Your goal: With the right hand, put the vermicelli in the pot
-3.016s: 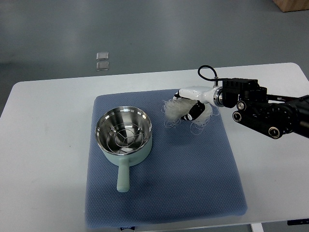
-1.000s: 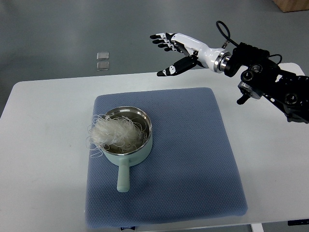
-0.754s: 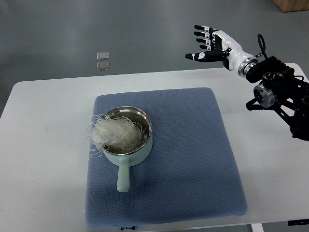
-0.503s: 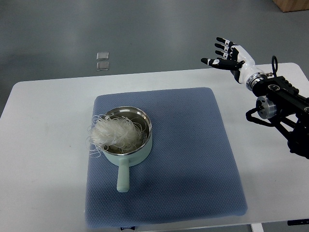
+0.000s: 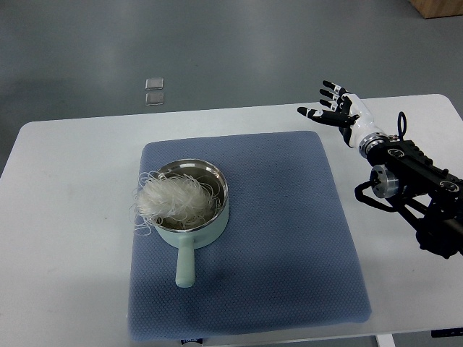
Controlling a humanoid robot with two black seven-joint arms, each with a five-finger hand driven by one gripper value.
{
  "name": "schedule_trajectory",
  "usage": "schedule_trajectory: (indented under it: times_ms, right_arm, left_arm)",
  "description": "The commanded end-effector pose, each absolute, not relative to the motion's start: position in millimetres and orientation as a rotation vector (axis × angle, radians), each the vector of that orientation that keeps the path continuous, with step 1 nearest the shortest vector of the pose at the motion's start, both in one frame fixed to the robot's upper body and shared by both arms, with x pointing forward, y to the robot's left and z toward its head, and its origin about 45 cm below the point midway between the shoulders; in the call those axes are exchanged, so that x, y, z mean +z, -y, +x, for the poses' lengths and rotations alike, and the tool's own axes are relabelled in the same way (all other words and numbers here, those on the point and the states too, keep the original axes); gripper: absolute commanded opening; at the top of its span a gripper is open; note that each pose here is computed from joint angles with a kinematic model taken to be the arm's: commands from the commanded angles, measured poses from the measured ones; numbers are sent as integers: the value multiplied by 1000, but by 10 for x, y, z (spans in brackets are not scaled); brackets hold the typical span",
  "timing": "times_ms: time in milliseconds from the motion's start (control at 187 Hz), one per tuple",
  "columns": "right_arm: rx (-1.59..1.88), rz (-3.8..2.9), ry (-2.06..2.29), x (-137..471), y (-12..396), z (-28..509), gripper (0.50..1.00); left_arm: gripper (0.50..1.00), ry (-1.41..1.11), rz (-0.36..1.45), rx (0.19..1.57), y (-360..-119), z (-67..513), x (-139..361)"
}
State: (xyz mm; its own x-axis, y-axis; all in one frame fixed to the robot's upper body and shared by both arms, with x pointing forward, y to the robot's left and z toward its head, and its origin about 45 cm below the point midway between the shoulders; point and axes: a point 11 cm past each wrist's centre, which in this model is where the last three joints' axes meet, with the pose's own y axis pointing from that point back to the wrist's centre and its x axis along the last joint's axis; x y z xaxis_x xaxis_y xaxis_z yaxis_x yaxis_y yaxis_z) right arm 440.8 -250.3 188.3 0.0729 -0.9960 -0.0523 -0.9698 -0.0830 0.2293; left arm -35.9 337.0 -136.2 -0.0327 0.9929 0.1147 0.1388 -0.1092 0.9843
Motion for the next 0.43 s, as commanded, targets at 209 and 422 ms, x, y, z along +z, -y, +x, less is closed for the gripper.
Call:
schedule_trajectory:
  times_ms: [209, 422]
  right_arm:
    - [-362, 2230, 2012, 1794, 2309, 4360, 924]
    - [-471, 2249, 2044, 1727, 2163, 4317, 924]
  left_arm:
    - [1000, -1287, 1375, 1256, -3370, -359, -1362]
    - [1000, -1286, 1372, 1258, -3370, -347, -1362]
